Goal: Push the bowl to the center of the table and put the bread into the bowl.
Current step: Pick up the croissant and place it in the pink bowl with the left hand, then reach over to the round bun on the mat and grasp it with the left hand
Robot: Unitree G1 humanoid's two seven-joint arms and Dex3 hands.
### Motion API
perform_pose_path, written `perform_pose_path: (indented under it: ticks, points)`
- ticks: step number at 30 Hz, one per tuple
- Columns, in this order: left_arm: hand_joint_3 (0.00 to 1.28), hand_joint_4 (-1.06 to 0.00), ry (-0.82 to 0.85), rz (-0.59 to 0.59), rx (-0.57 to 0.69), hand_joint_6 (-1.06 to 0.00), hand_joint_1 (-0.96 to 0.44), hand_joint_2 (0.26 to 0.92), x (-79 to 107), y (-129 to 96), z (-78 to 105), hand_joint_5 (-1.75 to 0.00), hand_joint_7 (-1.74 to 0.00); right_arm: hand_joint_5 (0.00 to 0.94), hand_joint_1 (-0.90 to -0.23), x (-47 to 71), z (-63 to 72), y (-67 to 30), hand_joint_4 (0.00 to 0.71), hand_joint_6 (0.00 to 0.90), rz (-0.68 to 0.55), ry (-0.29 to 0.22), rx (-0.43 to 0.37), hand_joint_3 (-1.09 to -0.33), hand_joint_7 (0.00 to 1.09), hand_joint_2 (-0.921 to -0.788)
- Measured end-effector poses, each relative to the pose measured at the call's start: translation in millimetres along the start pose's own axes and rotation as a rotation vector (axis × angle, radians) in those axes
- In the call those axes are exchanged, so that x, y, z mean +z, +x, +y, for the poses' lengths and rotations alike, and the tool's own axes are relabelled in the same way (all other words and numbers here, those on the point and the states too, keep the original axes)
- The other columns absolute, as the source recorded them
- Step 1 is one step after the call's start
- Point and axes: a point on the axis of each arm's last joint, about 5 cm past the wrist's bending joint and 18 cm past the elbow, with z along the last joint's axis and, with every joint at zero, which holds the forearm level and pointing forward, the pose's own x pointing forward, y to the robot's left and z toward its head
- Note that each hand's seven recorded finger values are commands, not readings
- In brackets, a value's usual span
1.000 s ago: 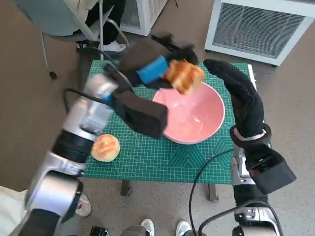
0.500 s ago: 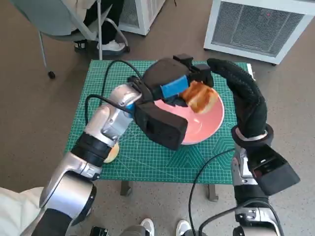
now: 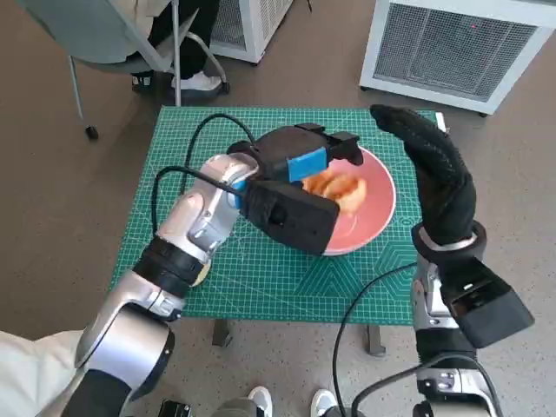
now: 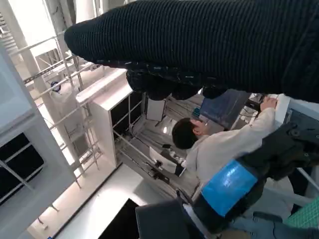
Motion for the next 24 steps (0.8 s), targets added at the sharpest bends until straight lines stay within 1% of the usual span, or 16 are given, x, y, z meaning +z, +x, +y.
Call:
perform_pose_path:
  ticks: [5,11,12,15,18,20,24]
  points:
    - [0.12,0.0,-0.022,-0.012,-0.005,0.0,-0.23,0.781,-3.3,-6,-0.4,0.0,-0.52,0.22,-0.603,0.1,0.6,-0.3,0.233,-0.001,-0.002,0.004,-0.004,-0.816,0.75,-0.921]
    - [0.11,0.0,-0.047,-0.042,0.015,0.0,-0.22,0.79,-8.7,-23,3.6,0.0,-0.49,0.224,-0.603,0.3,2.1,-0.6,0.23,-0.001,-0.003,0.01,-0.006,-0.812,0.75,-0.921]
    - [0.11,0.0,-0.053,-0.048,0.021,0.0,-0.22,0.79,-10.6,-28,5.1,0.0,-0.48,0.225,-0.603,0.3,2.6,-0.7,0.23,-0.001,-0.003,0.012,-0.006,-0.812,0.75,-0.921]
    - [0.06,-0.01,-0.066,-0.064,0.048,-0.04,-0.19,0.813,-15.6,-44,10.7,0.0,-0.4,0.227,-0.602,0.4,4.3,-0.7,0.228,-0.001,-0.004,0.018,-0.007,-0.809,0.75,-0.921]
    - [0.02,-0.03,-0.079,-0.072,0.082,-0.13,-0.16,0.832,-22.2,-65,15.5,0.0,-0.24,0.23,-0.602,1.0,5.6,-1.2,0.226,-0.001,-0.006,0.022,-0.008,-0.808,0.75,-0.921]
    - [0.01,-0.05,-0.082,-0.069,0.102,-0.17,-0.14,0.835,-26.1,-79,17.9,0.0,-0.18,0.232,-0.603,1.4,6.0,-1.5,0.225,-0.001,-0.005,0.024,-0.009,-0.807,0.75,-0.921]
    - [0.0,-0.08,-0.092,-0.063,0.138,-0.23,-0.13,0.837,-33.5,-108,19.5,-0.01,-0.13,0.235,-0.604,2.3,6.2,-1.9,0.224,-0.001,-0.007,0.025,-0.009,-0.807,0.75,-0.921]
